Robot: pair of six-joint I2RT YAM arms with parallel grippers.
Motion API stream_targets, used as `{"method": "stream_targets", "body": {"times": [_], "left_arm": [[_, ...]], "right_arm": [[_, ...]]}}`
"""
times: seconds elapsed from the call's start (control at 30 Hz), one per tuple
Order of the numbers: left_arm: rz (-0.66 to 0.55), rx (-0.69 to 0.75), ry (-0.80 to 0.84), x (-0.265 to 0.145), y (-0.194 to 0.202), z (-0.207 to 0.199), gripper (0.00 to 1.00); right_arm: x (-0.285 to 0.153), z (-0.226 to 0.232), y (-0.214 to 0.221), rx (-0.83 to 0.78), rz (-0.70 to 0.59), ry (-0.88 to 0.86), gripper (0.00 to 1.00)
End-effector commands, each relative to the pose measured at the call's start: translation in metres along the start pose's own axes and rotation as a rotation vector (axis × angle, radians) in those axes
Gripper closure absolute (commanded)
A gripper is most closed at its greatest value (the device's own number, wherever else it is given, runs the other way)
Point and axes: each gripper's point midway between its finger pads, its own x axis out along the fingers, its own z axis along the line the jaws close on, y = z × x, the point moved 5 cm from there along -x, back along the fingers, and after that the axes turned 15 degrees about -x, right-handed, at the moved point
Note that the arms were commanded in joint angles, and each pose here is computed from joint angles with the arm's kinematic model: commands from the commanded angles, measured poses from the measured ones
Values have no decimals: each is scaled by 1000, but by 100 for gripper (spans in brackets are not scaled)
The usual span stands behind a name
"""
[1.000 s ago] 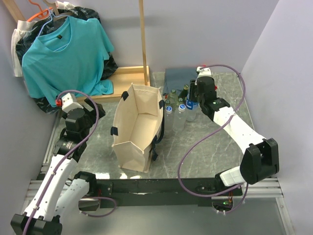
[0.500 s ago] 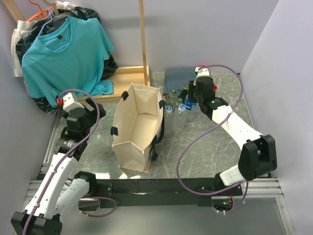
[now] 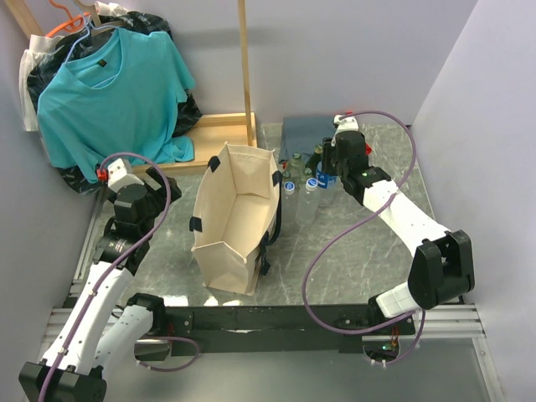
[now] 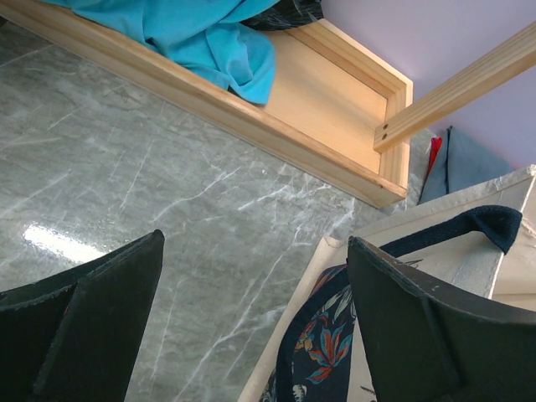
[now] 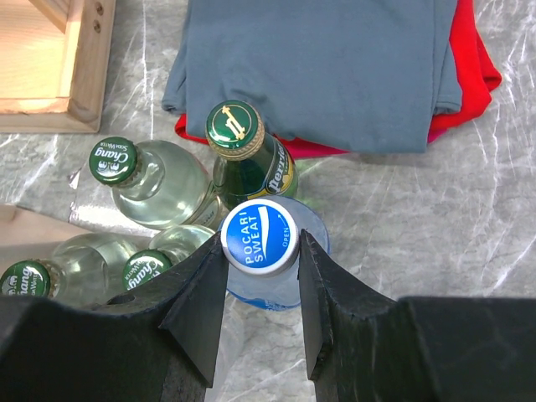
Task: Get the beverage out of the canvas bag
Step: Place the drink at the center of the board.
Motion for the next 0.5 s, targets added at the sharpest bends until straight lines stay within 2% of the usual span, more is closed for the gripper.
{"method": "stream_targets", "body": {"times": [0.0, 0.47], "left_arm": [[-33, -34, 41, -2, -8, -9, 4], [-32, -36, 56, -4, -9, -12, 4]], "right_arm": [[-17, 3, -46, 73, -180, -40, 100], [-32, 5, -31, 96, -127, -35, 94]]}}
